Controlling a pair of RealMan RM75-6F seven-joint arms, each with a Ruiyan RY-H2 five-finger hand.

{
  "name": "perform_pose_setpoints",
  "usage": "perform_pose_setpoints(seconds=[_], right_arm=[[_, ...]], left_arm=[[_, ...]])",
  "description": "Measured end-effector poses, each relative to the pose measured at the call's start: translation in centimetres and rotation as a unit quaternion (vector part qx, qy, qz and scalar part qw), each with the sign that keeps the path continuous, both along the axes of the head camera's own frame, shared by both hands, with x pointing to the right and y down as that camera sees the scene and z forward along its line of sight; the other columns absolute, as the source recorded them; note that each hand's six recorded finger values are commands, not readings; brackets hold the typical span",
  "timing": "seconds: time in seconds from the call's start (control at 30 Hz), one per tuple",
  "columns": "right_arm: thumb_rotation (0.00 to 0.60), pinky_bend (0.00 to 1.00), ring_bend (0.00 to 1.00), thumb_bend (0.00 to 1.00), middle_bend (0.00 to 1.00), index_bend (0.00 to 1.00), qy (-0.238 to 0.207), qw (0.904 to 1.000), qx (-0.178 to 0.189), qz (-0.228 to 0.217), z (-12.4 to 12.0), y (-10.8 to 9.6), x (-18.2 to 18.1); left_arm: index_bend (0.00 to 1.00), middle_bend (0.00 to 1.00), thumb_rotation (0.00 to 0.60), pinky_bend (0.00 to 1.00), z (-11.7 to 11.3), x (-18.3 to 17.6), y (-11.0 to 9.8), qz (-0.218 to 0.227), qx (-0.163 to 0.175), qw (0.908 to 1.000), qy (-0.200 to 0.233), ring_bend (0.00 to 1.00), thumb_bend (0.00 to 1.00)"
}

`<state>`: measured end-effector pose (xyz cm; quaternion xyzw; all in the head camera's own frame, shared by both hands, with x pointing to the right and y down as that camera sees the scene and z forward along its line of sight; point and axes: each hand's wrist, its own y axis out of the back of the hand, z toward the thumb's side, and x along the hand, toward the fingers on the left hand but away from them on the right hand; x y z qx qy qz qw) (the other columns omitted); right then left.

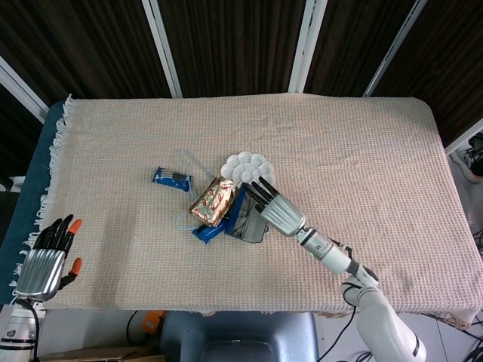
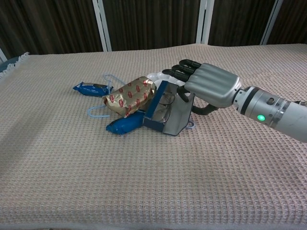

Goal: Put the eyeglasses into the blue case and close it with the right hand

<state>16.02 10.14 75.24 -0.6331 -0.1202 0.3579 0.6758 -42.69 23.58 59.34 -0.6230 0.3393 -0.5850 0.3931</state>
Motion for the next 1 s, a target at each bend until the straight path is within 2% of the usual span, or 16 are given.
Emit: perform_pose_setpoints(seconds=[0.13, 0.4, 0.73, 1.0], right_arm=[[0.600, 0.00, 0.00, 0.55, 0.10, 0.68, -0.002, 1.0000, -0.005, 0.001, 0.1, 0.2, 0.0], [0.600, 0.00, 0.00, 0.59, 0.15, 0.82, -0.010, 0.9999, -0.004, 0.005, -0.2, 0.2, 0.3], [0.600, 0.00, 0.00, 0.59, 0.16, 0.83, -0.025, 0.9997, -0.003, 0.000, -0.7, 0.4, 0.3], [0.600, 0.00, 0.00, 0.59, 0.16, 0.83, -0.015, 0.9996, 0.003, -0.023, -1.0, 1.7, 1.9]], left_arm=[[0.00, 0.00, 0.600, 0.16, 0.0, 0.1, 0.0, 0.002, -0.001, 1.0000, 0.001, 0.00, 0.40], [0.00, 0.00, 0.600, 0.16, 0.1, 0.2, 0.1, 0.006, -0.004, 1.0000, 0.002, 0.00, 0.40], [0.00, 0.00, 0.600, 0.16, 0.1, 0.2, 0.1, 0.008, -0.005, 0.9999, 0.005, 0.00, 0.40], [0.00, 0.00, 0.600, 0.16, 0.1, 0.4, 0.2, 0.011, -0.006, 0.9999, 0.006, 0.00, 0.40]])
